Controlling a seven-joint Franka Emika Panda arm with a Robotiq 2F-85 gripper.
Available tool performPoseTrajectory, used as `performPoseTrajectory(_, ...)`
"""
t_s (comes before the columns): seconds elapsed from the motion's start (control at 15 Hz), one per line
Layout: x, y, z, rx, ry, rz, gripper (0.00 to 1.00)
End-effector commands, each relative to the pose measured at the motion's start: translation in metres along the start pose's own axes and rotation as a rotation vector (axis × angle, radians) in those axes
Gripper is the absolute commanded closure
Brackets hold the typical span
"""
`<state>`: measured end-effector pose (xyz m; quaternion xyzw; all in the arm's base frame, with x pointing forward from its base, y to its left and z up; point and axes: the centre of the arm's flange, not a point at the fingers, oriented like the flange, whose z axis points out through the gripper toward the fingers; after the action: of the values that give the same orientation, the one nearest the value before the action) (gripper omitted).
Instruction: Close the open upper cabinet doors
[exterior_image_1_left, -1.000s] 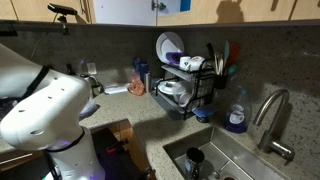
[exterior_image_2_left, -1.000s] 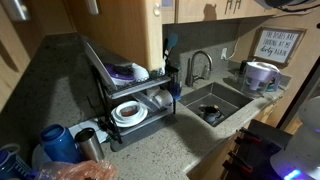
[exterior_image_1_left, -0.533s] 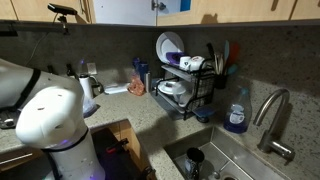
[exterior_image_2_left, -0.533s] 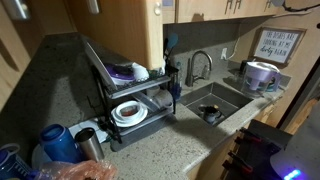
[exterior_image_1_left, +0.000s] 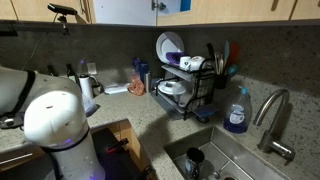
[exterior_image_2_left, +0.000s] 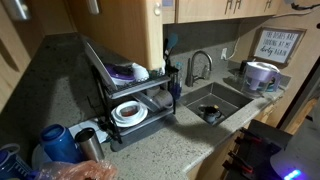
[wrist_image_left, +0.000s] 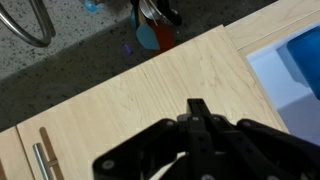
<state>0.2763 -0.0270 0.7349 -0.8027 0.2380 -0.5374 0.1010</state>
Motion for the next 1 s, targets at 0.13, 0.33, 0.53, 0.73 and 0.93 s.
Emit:
performPoseTrajectory(0.13,-0.001,0.001,0.001,-0.002,-0.003,-0.006,0.99)
performPoseTrajectory(0.33,-0.001,0.001,0.002,-0.002,-0.004,-0.006,1.00)
performPoseTrajectory(0.53,-0.007,-0.007,-0.027,0.032,0.011,-0.008,1.00)
performPoseTrajectory(0.73,-0.016,-0.019,-0.062,0.068,0.036,-0.021,1.00)
performPoseTrajectory(0.93,-0.030,-0.029,-0.094,0.102,0.030,-0.037,1.00)
